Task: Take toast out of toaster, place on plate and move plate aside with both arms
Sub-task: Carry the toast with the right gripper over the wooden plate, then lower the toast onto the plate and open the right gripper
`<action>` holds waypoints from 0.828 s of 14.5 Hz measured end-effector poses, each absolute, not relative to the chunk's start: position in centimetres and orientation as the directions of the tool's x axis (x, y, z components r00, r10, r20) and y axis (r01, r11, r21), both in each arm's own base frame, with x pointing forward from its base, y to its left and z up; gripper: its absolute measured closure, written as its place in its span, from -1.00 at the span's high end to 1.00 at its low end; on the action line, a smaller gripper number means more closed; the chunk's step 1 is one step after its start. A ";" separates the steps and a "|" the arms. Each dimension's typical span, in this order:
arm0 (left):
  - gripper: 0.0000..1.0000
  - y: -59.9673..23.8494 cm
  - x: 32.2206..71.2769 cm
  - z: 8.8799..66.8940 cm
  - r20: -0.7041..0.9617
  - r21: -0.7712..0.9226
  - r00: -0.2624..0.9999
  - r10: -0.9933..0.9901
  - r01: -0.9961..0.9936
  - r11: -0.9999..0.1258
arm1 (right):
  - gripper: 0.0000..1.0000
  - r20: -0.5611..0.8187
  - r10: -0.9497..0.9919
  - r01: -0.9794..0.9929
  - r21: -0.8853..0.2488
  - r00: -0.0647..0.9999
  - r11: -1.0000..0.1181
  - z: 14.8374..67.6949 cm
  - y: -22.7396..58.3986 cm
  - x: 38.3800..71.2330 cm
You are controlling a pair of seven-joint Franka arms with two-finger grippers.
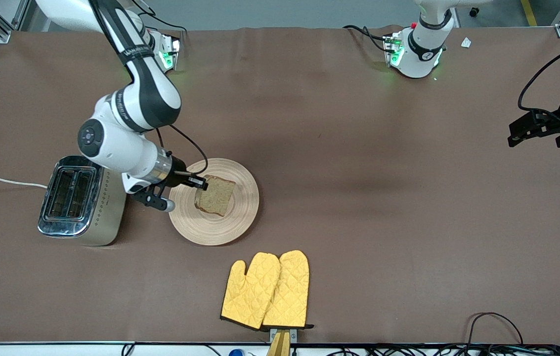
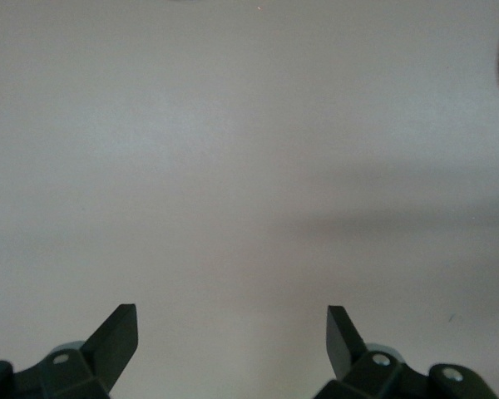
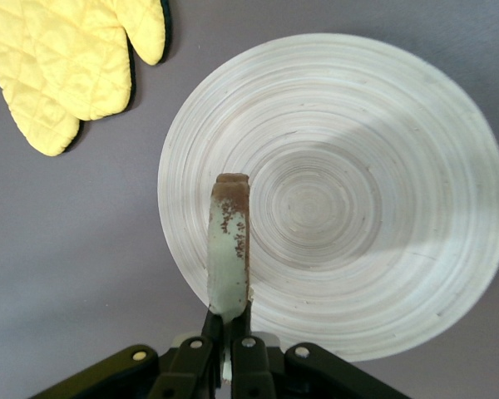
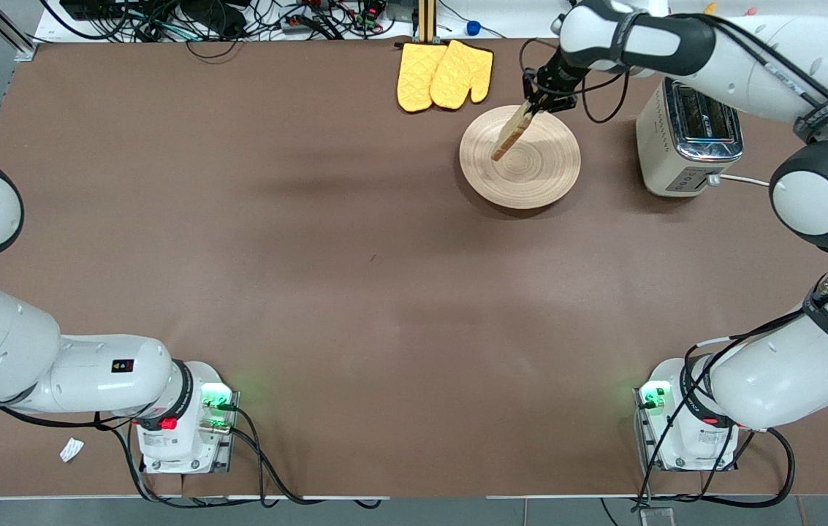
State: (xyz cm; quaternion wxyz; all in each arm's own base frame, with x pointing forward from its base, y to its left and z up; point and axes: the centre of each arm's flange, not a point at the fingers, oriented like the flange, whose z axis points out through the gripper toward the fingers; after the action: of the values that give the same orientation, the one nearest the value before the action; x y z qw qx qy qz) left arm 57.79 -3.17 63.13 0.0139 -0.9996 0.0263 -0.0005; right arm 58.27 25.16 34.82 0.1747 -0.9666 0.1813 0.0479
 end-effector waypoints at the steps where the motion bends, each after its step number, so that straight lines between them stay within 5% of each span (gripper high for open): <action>1: 1.00 -3.2 57.8 63.1 0.000 -0.028 0.999 -0.053 -0.053 -0.998 | -0.87 -0.151 -0.333 -0.365 -0.319 0.931 -0.875 34.1 25.4 58.3; 12: 1.00 -3.2 57.7 63.0 -0.006 -0.028 0.999 -0.052 -0.053 -0.998 | -0.87 -0.182 -0.190 -0.240 -0.305 0.965 -0.922 25.9 17.3 56.6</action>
State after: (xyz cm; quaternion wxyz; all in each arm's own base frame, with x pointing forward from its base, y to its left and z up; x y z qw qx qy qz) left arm 57.74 -3.16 63.03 0.0140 -0.9996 0.0263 0.0025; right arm 56.63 17.25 25.87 0.1645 -0.9774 0.1100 0.0746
